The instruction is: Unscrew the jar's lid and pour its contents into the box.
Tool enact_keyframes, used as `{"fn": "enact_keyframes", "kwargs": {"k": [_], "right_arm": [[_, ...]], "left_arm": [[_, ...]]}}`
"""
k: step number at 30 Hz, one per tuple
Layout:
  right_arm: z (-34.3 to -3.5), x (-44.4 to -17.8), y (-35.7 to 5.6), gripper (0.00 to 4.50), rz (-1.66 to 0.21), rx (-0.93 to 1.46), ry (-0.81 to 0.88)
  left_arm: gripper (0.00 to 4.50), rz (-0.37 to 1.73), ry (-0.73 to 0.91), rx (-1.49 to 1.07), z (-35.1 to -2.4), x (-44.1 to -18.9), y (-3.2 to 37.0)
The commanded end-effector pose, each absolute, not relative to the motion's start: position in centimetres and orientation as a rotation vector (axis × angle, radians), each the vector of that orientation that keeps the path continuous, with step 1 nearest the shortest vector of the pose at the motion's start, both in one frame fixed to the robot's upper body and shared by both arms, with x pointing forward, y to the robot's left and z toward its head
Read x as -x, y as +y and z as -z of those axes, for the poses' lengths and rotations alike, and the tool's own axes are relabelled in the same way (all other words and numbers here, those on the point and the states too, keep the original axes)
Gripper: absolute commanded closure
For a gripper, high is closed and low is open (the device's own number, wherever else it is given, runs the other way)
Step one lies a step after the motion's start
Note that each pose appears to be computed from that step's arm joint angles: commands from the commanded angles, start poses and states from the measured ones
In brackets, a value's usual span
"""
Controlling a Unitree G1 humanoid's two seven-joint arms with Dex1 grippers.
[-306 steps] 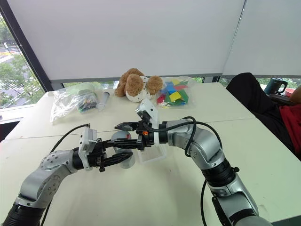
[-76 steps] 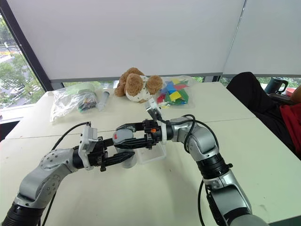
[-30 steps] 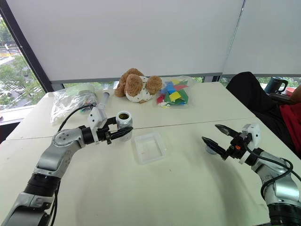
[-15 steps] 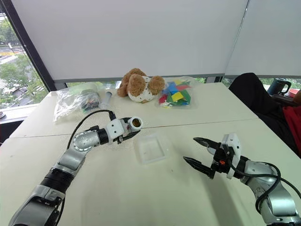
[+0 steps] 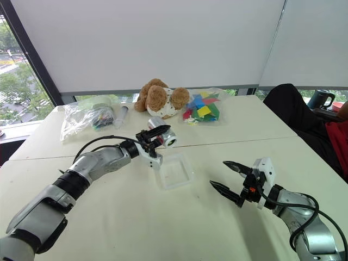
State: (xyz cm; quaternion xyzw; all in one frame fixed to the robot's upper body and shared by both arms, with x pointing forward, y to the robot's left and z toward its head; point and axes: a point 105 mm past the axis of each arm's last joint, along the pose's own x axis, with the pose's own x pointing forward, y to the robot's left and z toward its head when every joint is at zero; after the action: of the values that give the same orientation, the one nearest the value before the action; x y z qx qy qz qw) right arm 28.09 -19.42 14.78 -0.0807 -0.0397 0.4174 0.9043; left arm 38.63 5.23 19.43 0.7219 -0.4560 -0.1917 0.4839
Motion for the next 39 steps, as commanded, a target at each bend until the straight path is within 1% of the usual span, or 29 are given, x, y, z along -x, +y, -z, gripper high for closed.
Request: {"fn": "enact_keyframes", "kwargs": {"k": [1,2,8,12,15,18,21,23,24,26,28,29,30,31,32,33,35,38,39], "right_arm": [[-16.0,-28.0,-19.0,0.01,-0.857,0.187,-0.141],[-16.0,-28.0,-19.0,0.01,-0.851,0.184,-0.144],[-16.0,-28.0,-18.6,0.01,-0.840,0.166,-0.153],[-16.0,-28.0,-18.6,0.01,-0.829,0.160,-0.157],[-16.0,-28.1,-18.6,0.01,-0.823,0.154,-0.159],[-15.9,-28.2,-18.4,0.01,-0.819,0.147,-0.164],[-15.8,-28.3,-18.2,0.01,-0.821,0.139,-0.169],[-15.7,-28.3,-18.1,0.01,-0.825,0.135,-0.169],[-15.7,-28.4,-18.0,0.01,-0.827,0.132,-0.171],[-15.9,-28.4,-17.9,0.01,-0.828,0.122,-0.176],[-16.0,-28.4,-17.9,0.01,-0.827,0.116,-0.179],[-16.0,-28.4,-17.9,0.01,-0.829,0.115,-0.178],[-16.1,-28.4,-17.9,0.01,-0.829,0.114,-0.177],[-16.1,-28.4,-17.9,0.01,-0.830,0.111,-0.177],[-16.1,-28.4,-17.9,0.01,-0.830,0.108,-0.177],[-16.1,-28.4,-17.9,0.01,-0.830,0.105,-0.177],[-16.2,-28.4,-17.9,0.01,-0.830,0.102,-0.177],[-16.2,-28.3,-17.9,0.01,-0.833,0.100,-0.175],[-16.2,-28.3,-17.8,0.01,-0.836,0.098,-0.175]], "left_arm": [[2.40,0.315,-1.346,-1.864,-20.5,-38.3,5.1],[2.40,0.259,-1.410,-1.904,-20.5,-38.2,5.1],[2.40,0.060,-1.574,-2.021,-19.9,-38.7,5.6],[2.40,0.013,-1.662,-2.040,-19.6,-38.4,5.7],[2.40,-0.048,-1.728,-2.034,-20.2,-38.0,5.6],[2.40,-0.100,-1.769,-2.025,-20.8,-37.7,5.5],[2.40,-0.087,-1.783,-2.034,-20.6,-37.6,5.5],[2.40,-0.069,-1.743,-2.000,-20.7,-37.8,5.5],[2.40,-0.035,-1.690,-1.953,-20.8,-37.9,5.5],[2.40,0.125,-1.547,-1.793,-21.0,-37.9,5.4],[2.40,0.254,-1.468,-1.670,-21.2,-37.4,5.4],[2.40,0.325,-1.350,-1.586,-21.2,-37.8,5.7],[2.40,0.384,-1.292,-1.510,-21.4,-37.6,6.0],[2.40,0.473,-1.122,-1.391,-21.0,-38.1,6.4],[2.40,0.527,-1.073,-1.293,-21.2,-37.8,6.8],[2.40,0.573,-0.983,-1.200,-21.3,-37.9,7.2],[2.40,0.636,-0.853,-1.059,-21.3,-38.2,7.8],[2.40,0.722,-0.754,-0.928,-21.5,-38.1,8.2],[2.40,0.778,-0.635,-0.848,-20.7,-38.6,8.7]]}}
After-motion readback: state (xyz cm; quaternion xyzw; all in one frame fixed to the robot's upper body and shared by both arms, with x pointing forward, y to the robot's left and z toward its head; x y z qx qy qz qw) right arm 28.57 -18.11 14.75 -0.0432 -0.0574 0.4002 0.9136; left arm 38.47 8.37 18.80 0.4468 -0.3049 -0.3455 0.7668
